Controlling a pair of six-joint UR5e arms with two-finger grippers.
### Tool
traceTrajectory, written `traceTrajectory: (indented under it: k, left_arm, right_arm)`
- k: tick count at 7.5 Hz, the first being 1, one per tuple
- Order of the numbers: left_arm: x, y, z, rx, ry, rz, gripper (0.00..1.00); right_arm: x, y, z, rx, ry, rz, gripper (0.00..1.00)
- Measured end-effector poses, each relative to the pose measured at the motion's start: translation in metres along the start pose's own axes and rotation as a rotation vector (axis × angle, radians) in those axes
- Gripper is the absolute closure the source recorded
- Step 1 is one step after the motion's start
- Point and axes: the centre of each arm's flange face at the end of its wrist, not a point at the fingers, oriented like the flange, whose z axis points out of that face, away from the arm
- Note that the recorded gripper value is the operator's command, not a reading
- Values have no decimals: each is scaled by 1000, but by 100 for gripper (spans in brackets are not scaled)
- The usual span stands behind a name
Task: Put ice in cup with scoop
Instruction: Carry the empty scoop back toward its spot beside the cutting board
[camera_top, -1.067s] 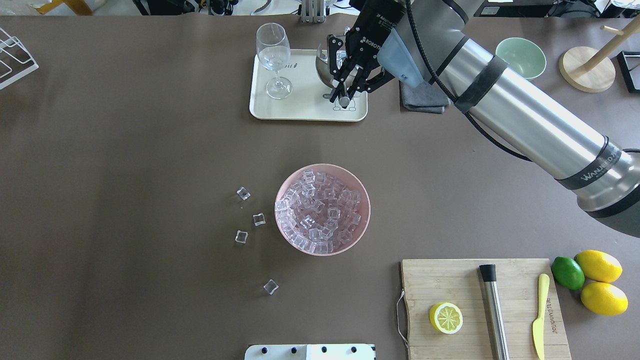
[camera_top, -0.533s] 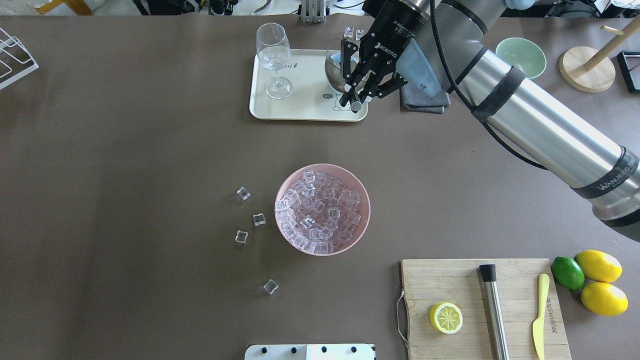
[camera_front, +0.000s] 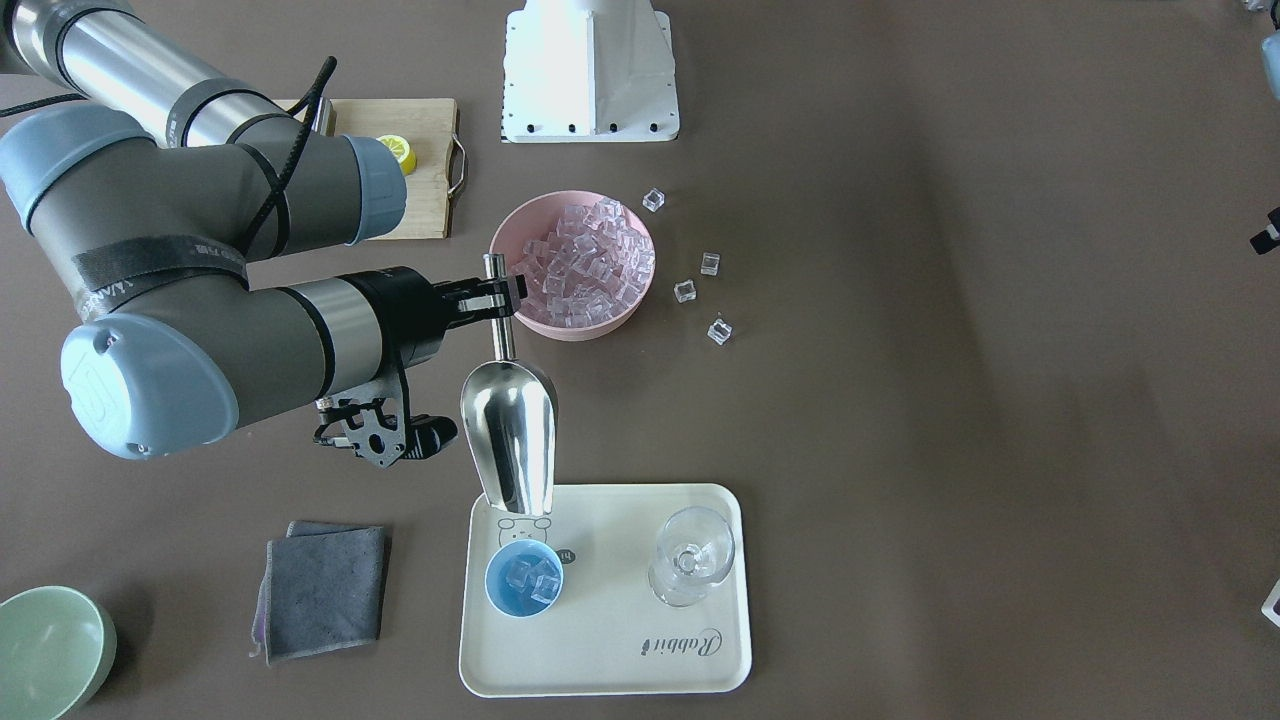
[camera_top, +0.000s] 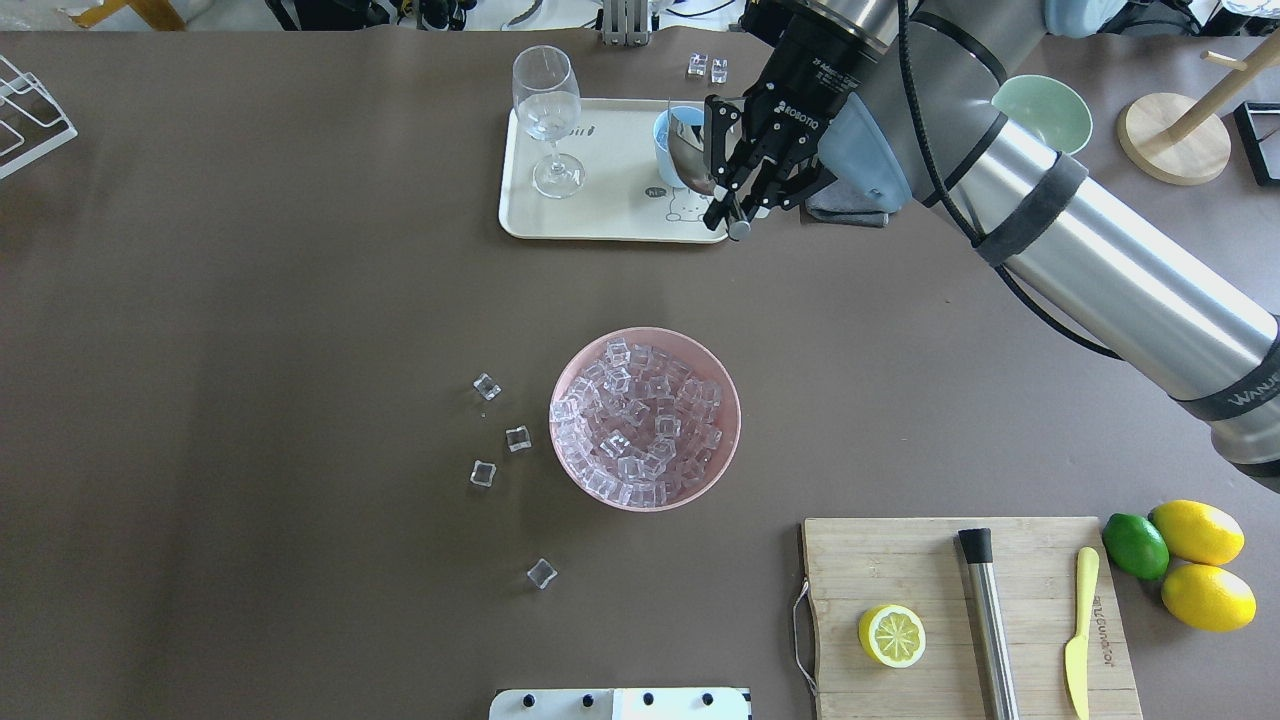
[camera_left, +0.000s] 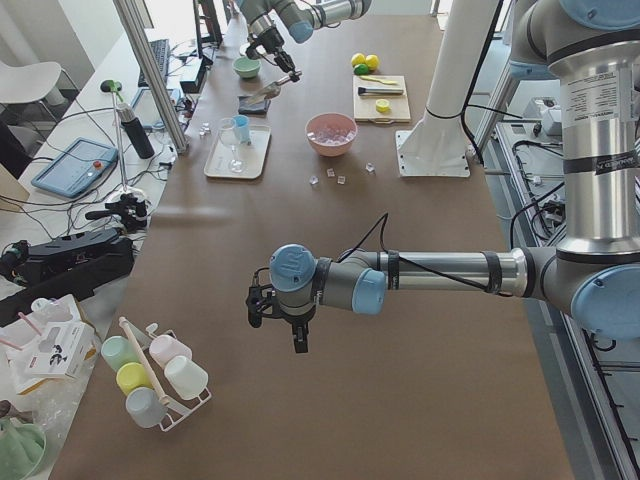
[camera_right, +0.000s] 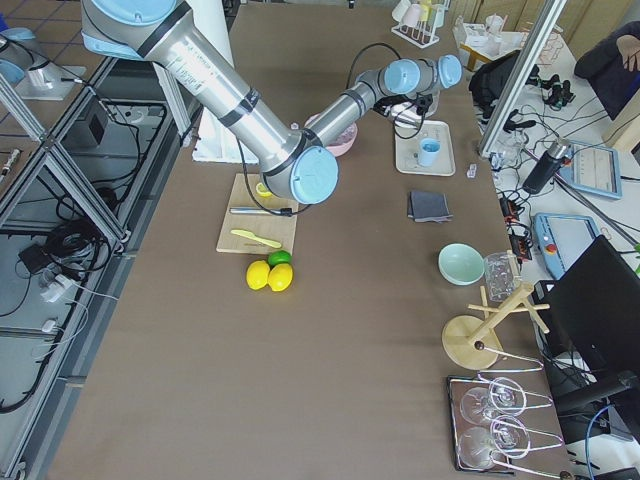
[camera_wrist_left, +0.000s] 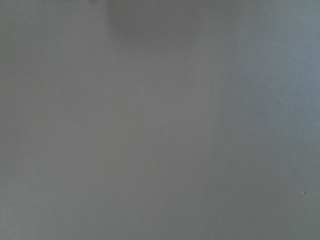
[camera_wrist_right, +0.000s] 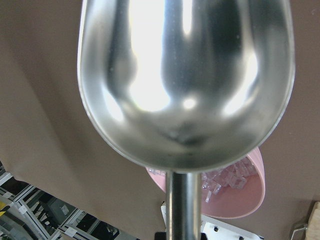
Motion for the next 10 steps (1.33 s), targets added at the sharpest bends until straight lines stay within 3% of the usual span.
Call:
traceTrajectory:
  k: [3, 4, 5, 7, 10]
  left_arm:
    - [-3, 0, 3, -6, 0, -6, 2]
    - [-4, 0, 4, -8, -1, -9, 2]
    - [-5, 1, 4, -8, -1, -10, 2]
    - [-9, 1, 7, -15, -2, -17, 2]
    - [-11, 1, 9, -18, -4, -22, 2]
  right_arm:
    - [39, 60, -9, 182, 261, -123, 100]
    - [62, 74, -12, 240, 350, -134, 100]
    - [88, 82, -9, 263, 410, -116, 100]
    - [152, 99, 9, 245, 467, -39, 100]
    - [214, 107, 50, 183, 502, 71, 100]
